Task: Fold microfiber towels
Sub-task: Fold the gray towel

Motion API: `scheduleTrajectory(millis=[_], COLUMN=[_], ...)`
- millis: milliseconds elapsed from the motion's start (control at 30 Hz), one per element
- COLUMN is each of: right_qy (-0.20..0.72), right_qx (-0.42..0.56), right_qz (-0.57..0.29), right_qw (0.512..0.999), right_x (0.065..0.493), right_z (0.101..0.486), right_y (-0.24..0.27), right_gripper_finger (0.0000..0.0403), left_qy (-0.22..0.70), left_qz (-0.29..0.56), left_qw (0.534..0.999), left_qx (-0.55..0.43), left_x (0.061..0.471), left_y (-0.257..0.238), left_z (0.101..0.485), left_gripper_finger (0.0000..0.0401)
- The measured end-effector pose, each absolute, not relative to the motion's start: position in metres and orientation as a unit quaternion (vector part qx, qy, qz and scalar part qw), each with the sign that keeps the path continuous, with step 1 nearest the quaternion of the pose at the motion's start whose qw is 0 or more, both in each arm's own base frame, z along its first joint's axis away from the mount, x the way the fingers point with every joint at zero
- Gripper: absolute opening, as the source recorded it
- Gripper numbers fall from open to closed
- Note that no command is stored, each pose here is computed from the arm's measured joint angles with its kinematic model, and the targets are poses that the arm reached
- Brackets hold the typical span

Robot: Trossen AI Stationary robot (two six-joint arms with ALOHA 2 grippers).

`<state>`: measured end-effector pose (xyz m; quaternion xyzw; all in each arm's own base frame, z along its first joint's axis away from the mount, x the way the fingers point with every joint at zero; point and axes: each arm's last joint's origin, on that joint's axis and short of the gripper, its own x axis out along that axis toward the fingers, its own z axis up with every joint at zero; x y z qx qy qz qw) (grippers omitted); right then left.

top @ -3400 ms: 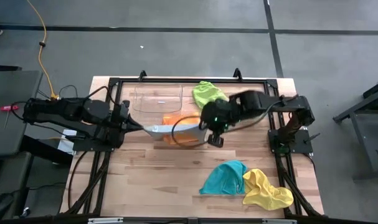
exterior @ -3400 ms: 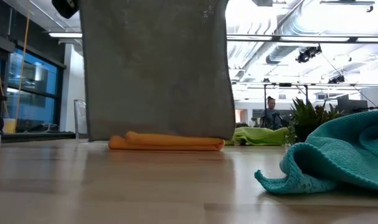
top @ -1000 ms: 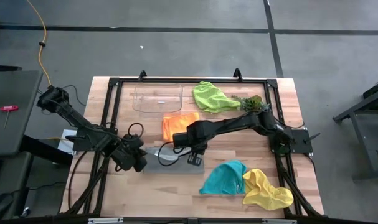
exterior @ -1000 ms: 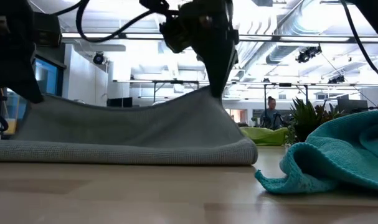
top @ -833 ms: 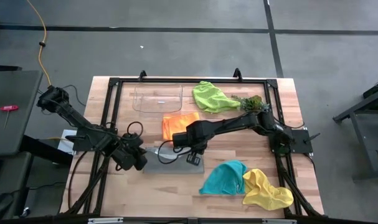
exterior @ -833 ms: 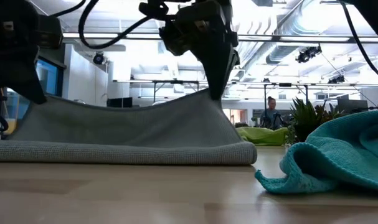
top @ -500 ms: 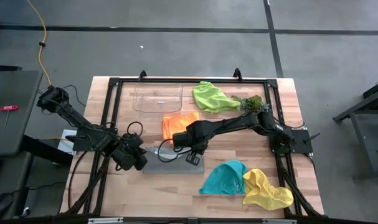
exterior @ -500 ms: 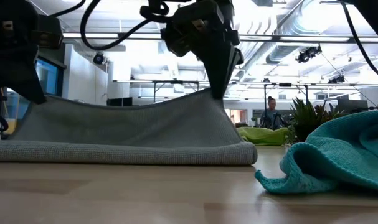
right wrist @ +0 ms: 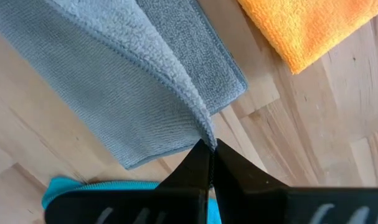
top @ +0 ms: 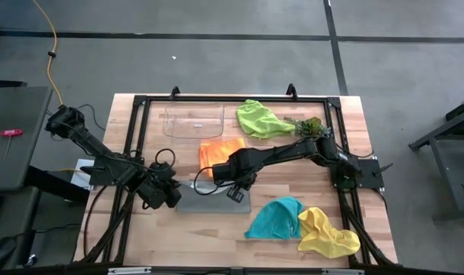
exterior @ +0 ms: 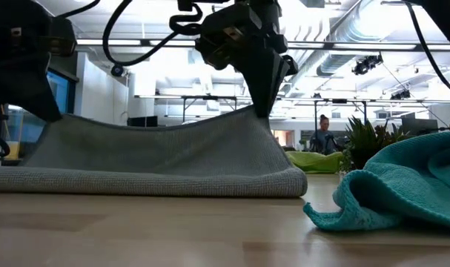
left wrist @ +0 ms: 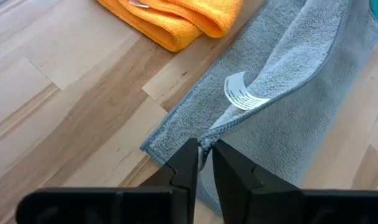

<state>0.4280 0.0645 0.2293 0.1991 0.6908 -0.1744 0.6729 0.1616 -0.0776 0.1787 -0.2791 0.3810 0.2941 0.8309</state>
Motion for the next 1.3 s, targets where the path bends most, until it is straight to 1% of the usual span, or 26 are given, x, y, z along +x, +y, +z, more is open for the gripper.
scheduleTrajectory(millis=[167, 500, 633, 767, 1100, 1200, 1300], right_qy=[0.691, 0.69, 0.687, 0.684, 0.68, 0.677, 0.67], right_qx=[0.199, 0.199, 0.2, 0.205, 0.208, 0.218, 0.216], right_qz=[-0.174, -0.174, -0.173, -0.177, -0.181, -0.192, -0.211], right_qw=[0.673, 0.674, 0.677, 0.677, 0.679, 0.676, 0.679], right_x=[0.428, 0.4281, 0.4289, 0.4295, 0.4301, 0.4301, 0.4302], right_z=[0.2293, 0.2295, 0.2296, 0.2296, 0.2297, 0.2297, 0.2297], right_y=[0.0645, 0.0645, 0.0646, 0.0646, 0.0646, 0.0645, 0.0636], right_gripper_finger=[0.0, 0.0, 0.0, 0.0, 0.0002, 0.0021, 0.0064], left_qy=[0.386, 0.413, 0.408, 0.398, 0.395, 0.395, 0.395], left_qz=[0.291, 0.32, 0.313, 0.299, 0.301, 0.301, 0.302], left_qw=[0.829, 0.803, 0.805, 0.815, 0.817, 0.817, 0.817], left_qx=[-0.282, -0.286, -0.295, -0.297, -0.293, -0.292, -0.292], left_x=[0.1615, 0.1538, 0.1556, 0.1591, 0.1591, 0.159, 0.1589], left_y=[-0.0778, -0.0746, -0.0758, -0.0776, -0.0773, -0.0772, -0.0771], left_z=[0.1785, 0.175, 0.1758, 0.1774, 0.1775, 0.1775, 0.1775], left_gripper_finger=[0.007, 0.0151, 0.0171, 0.0179, 0.018, 0.018, 0.018])
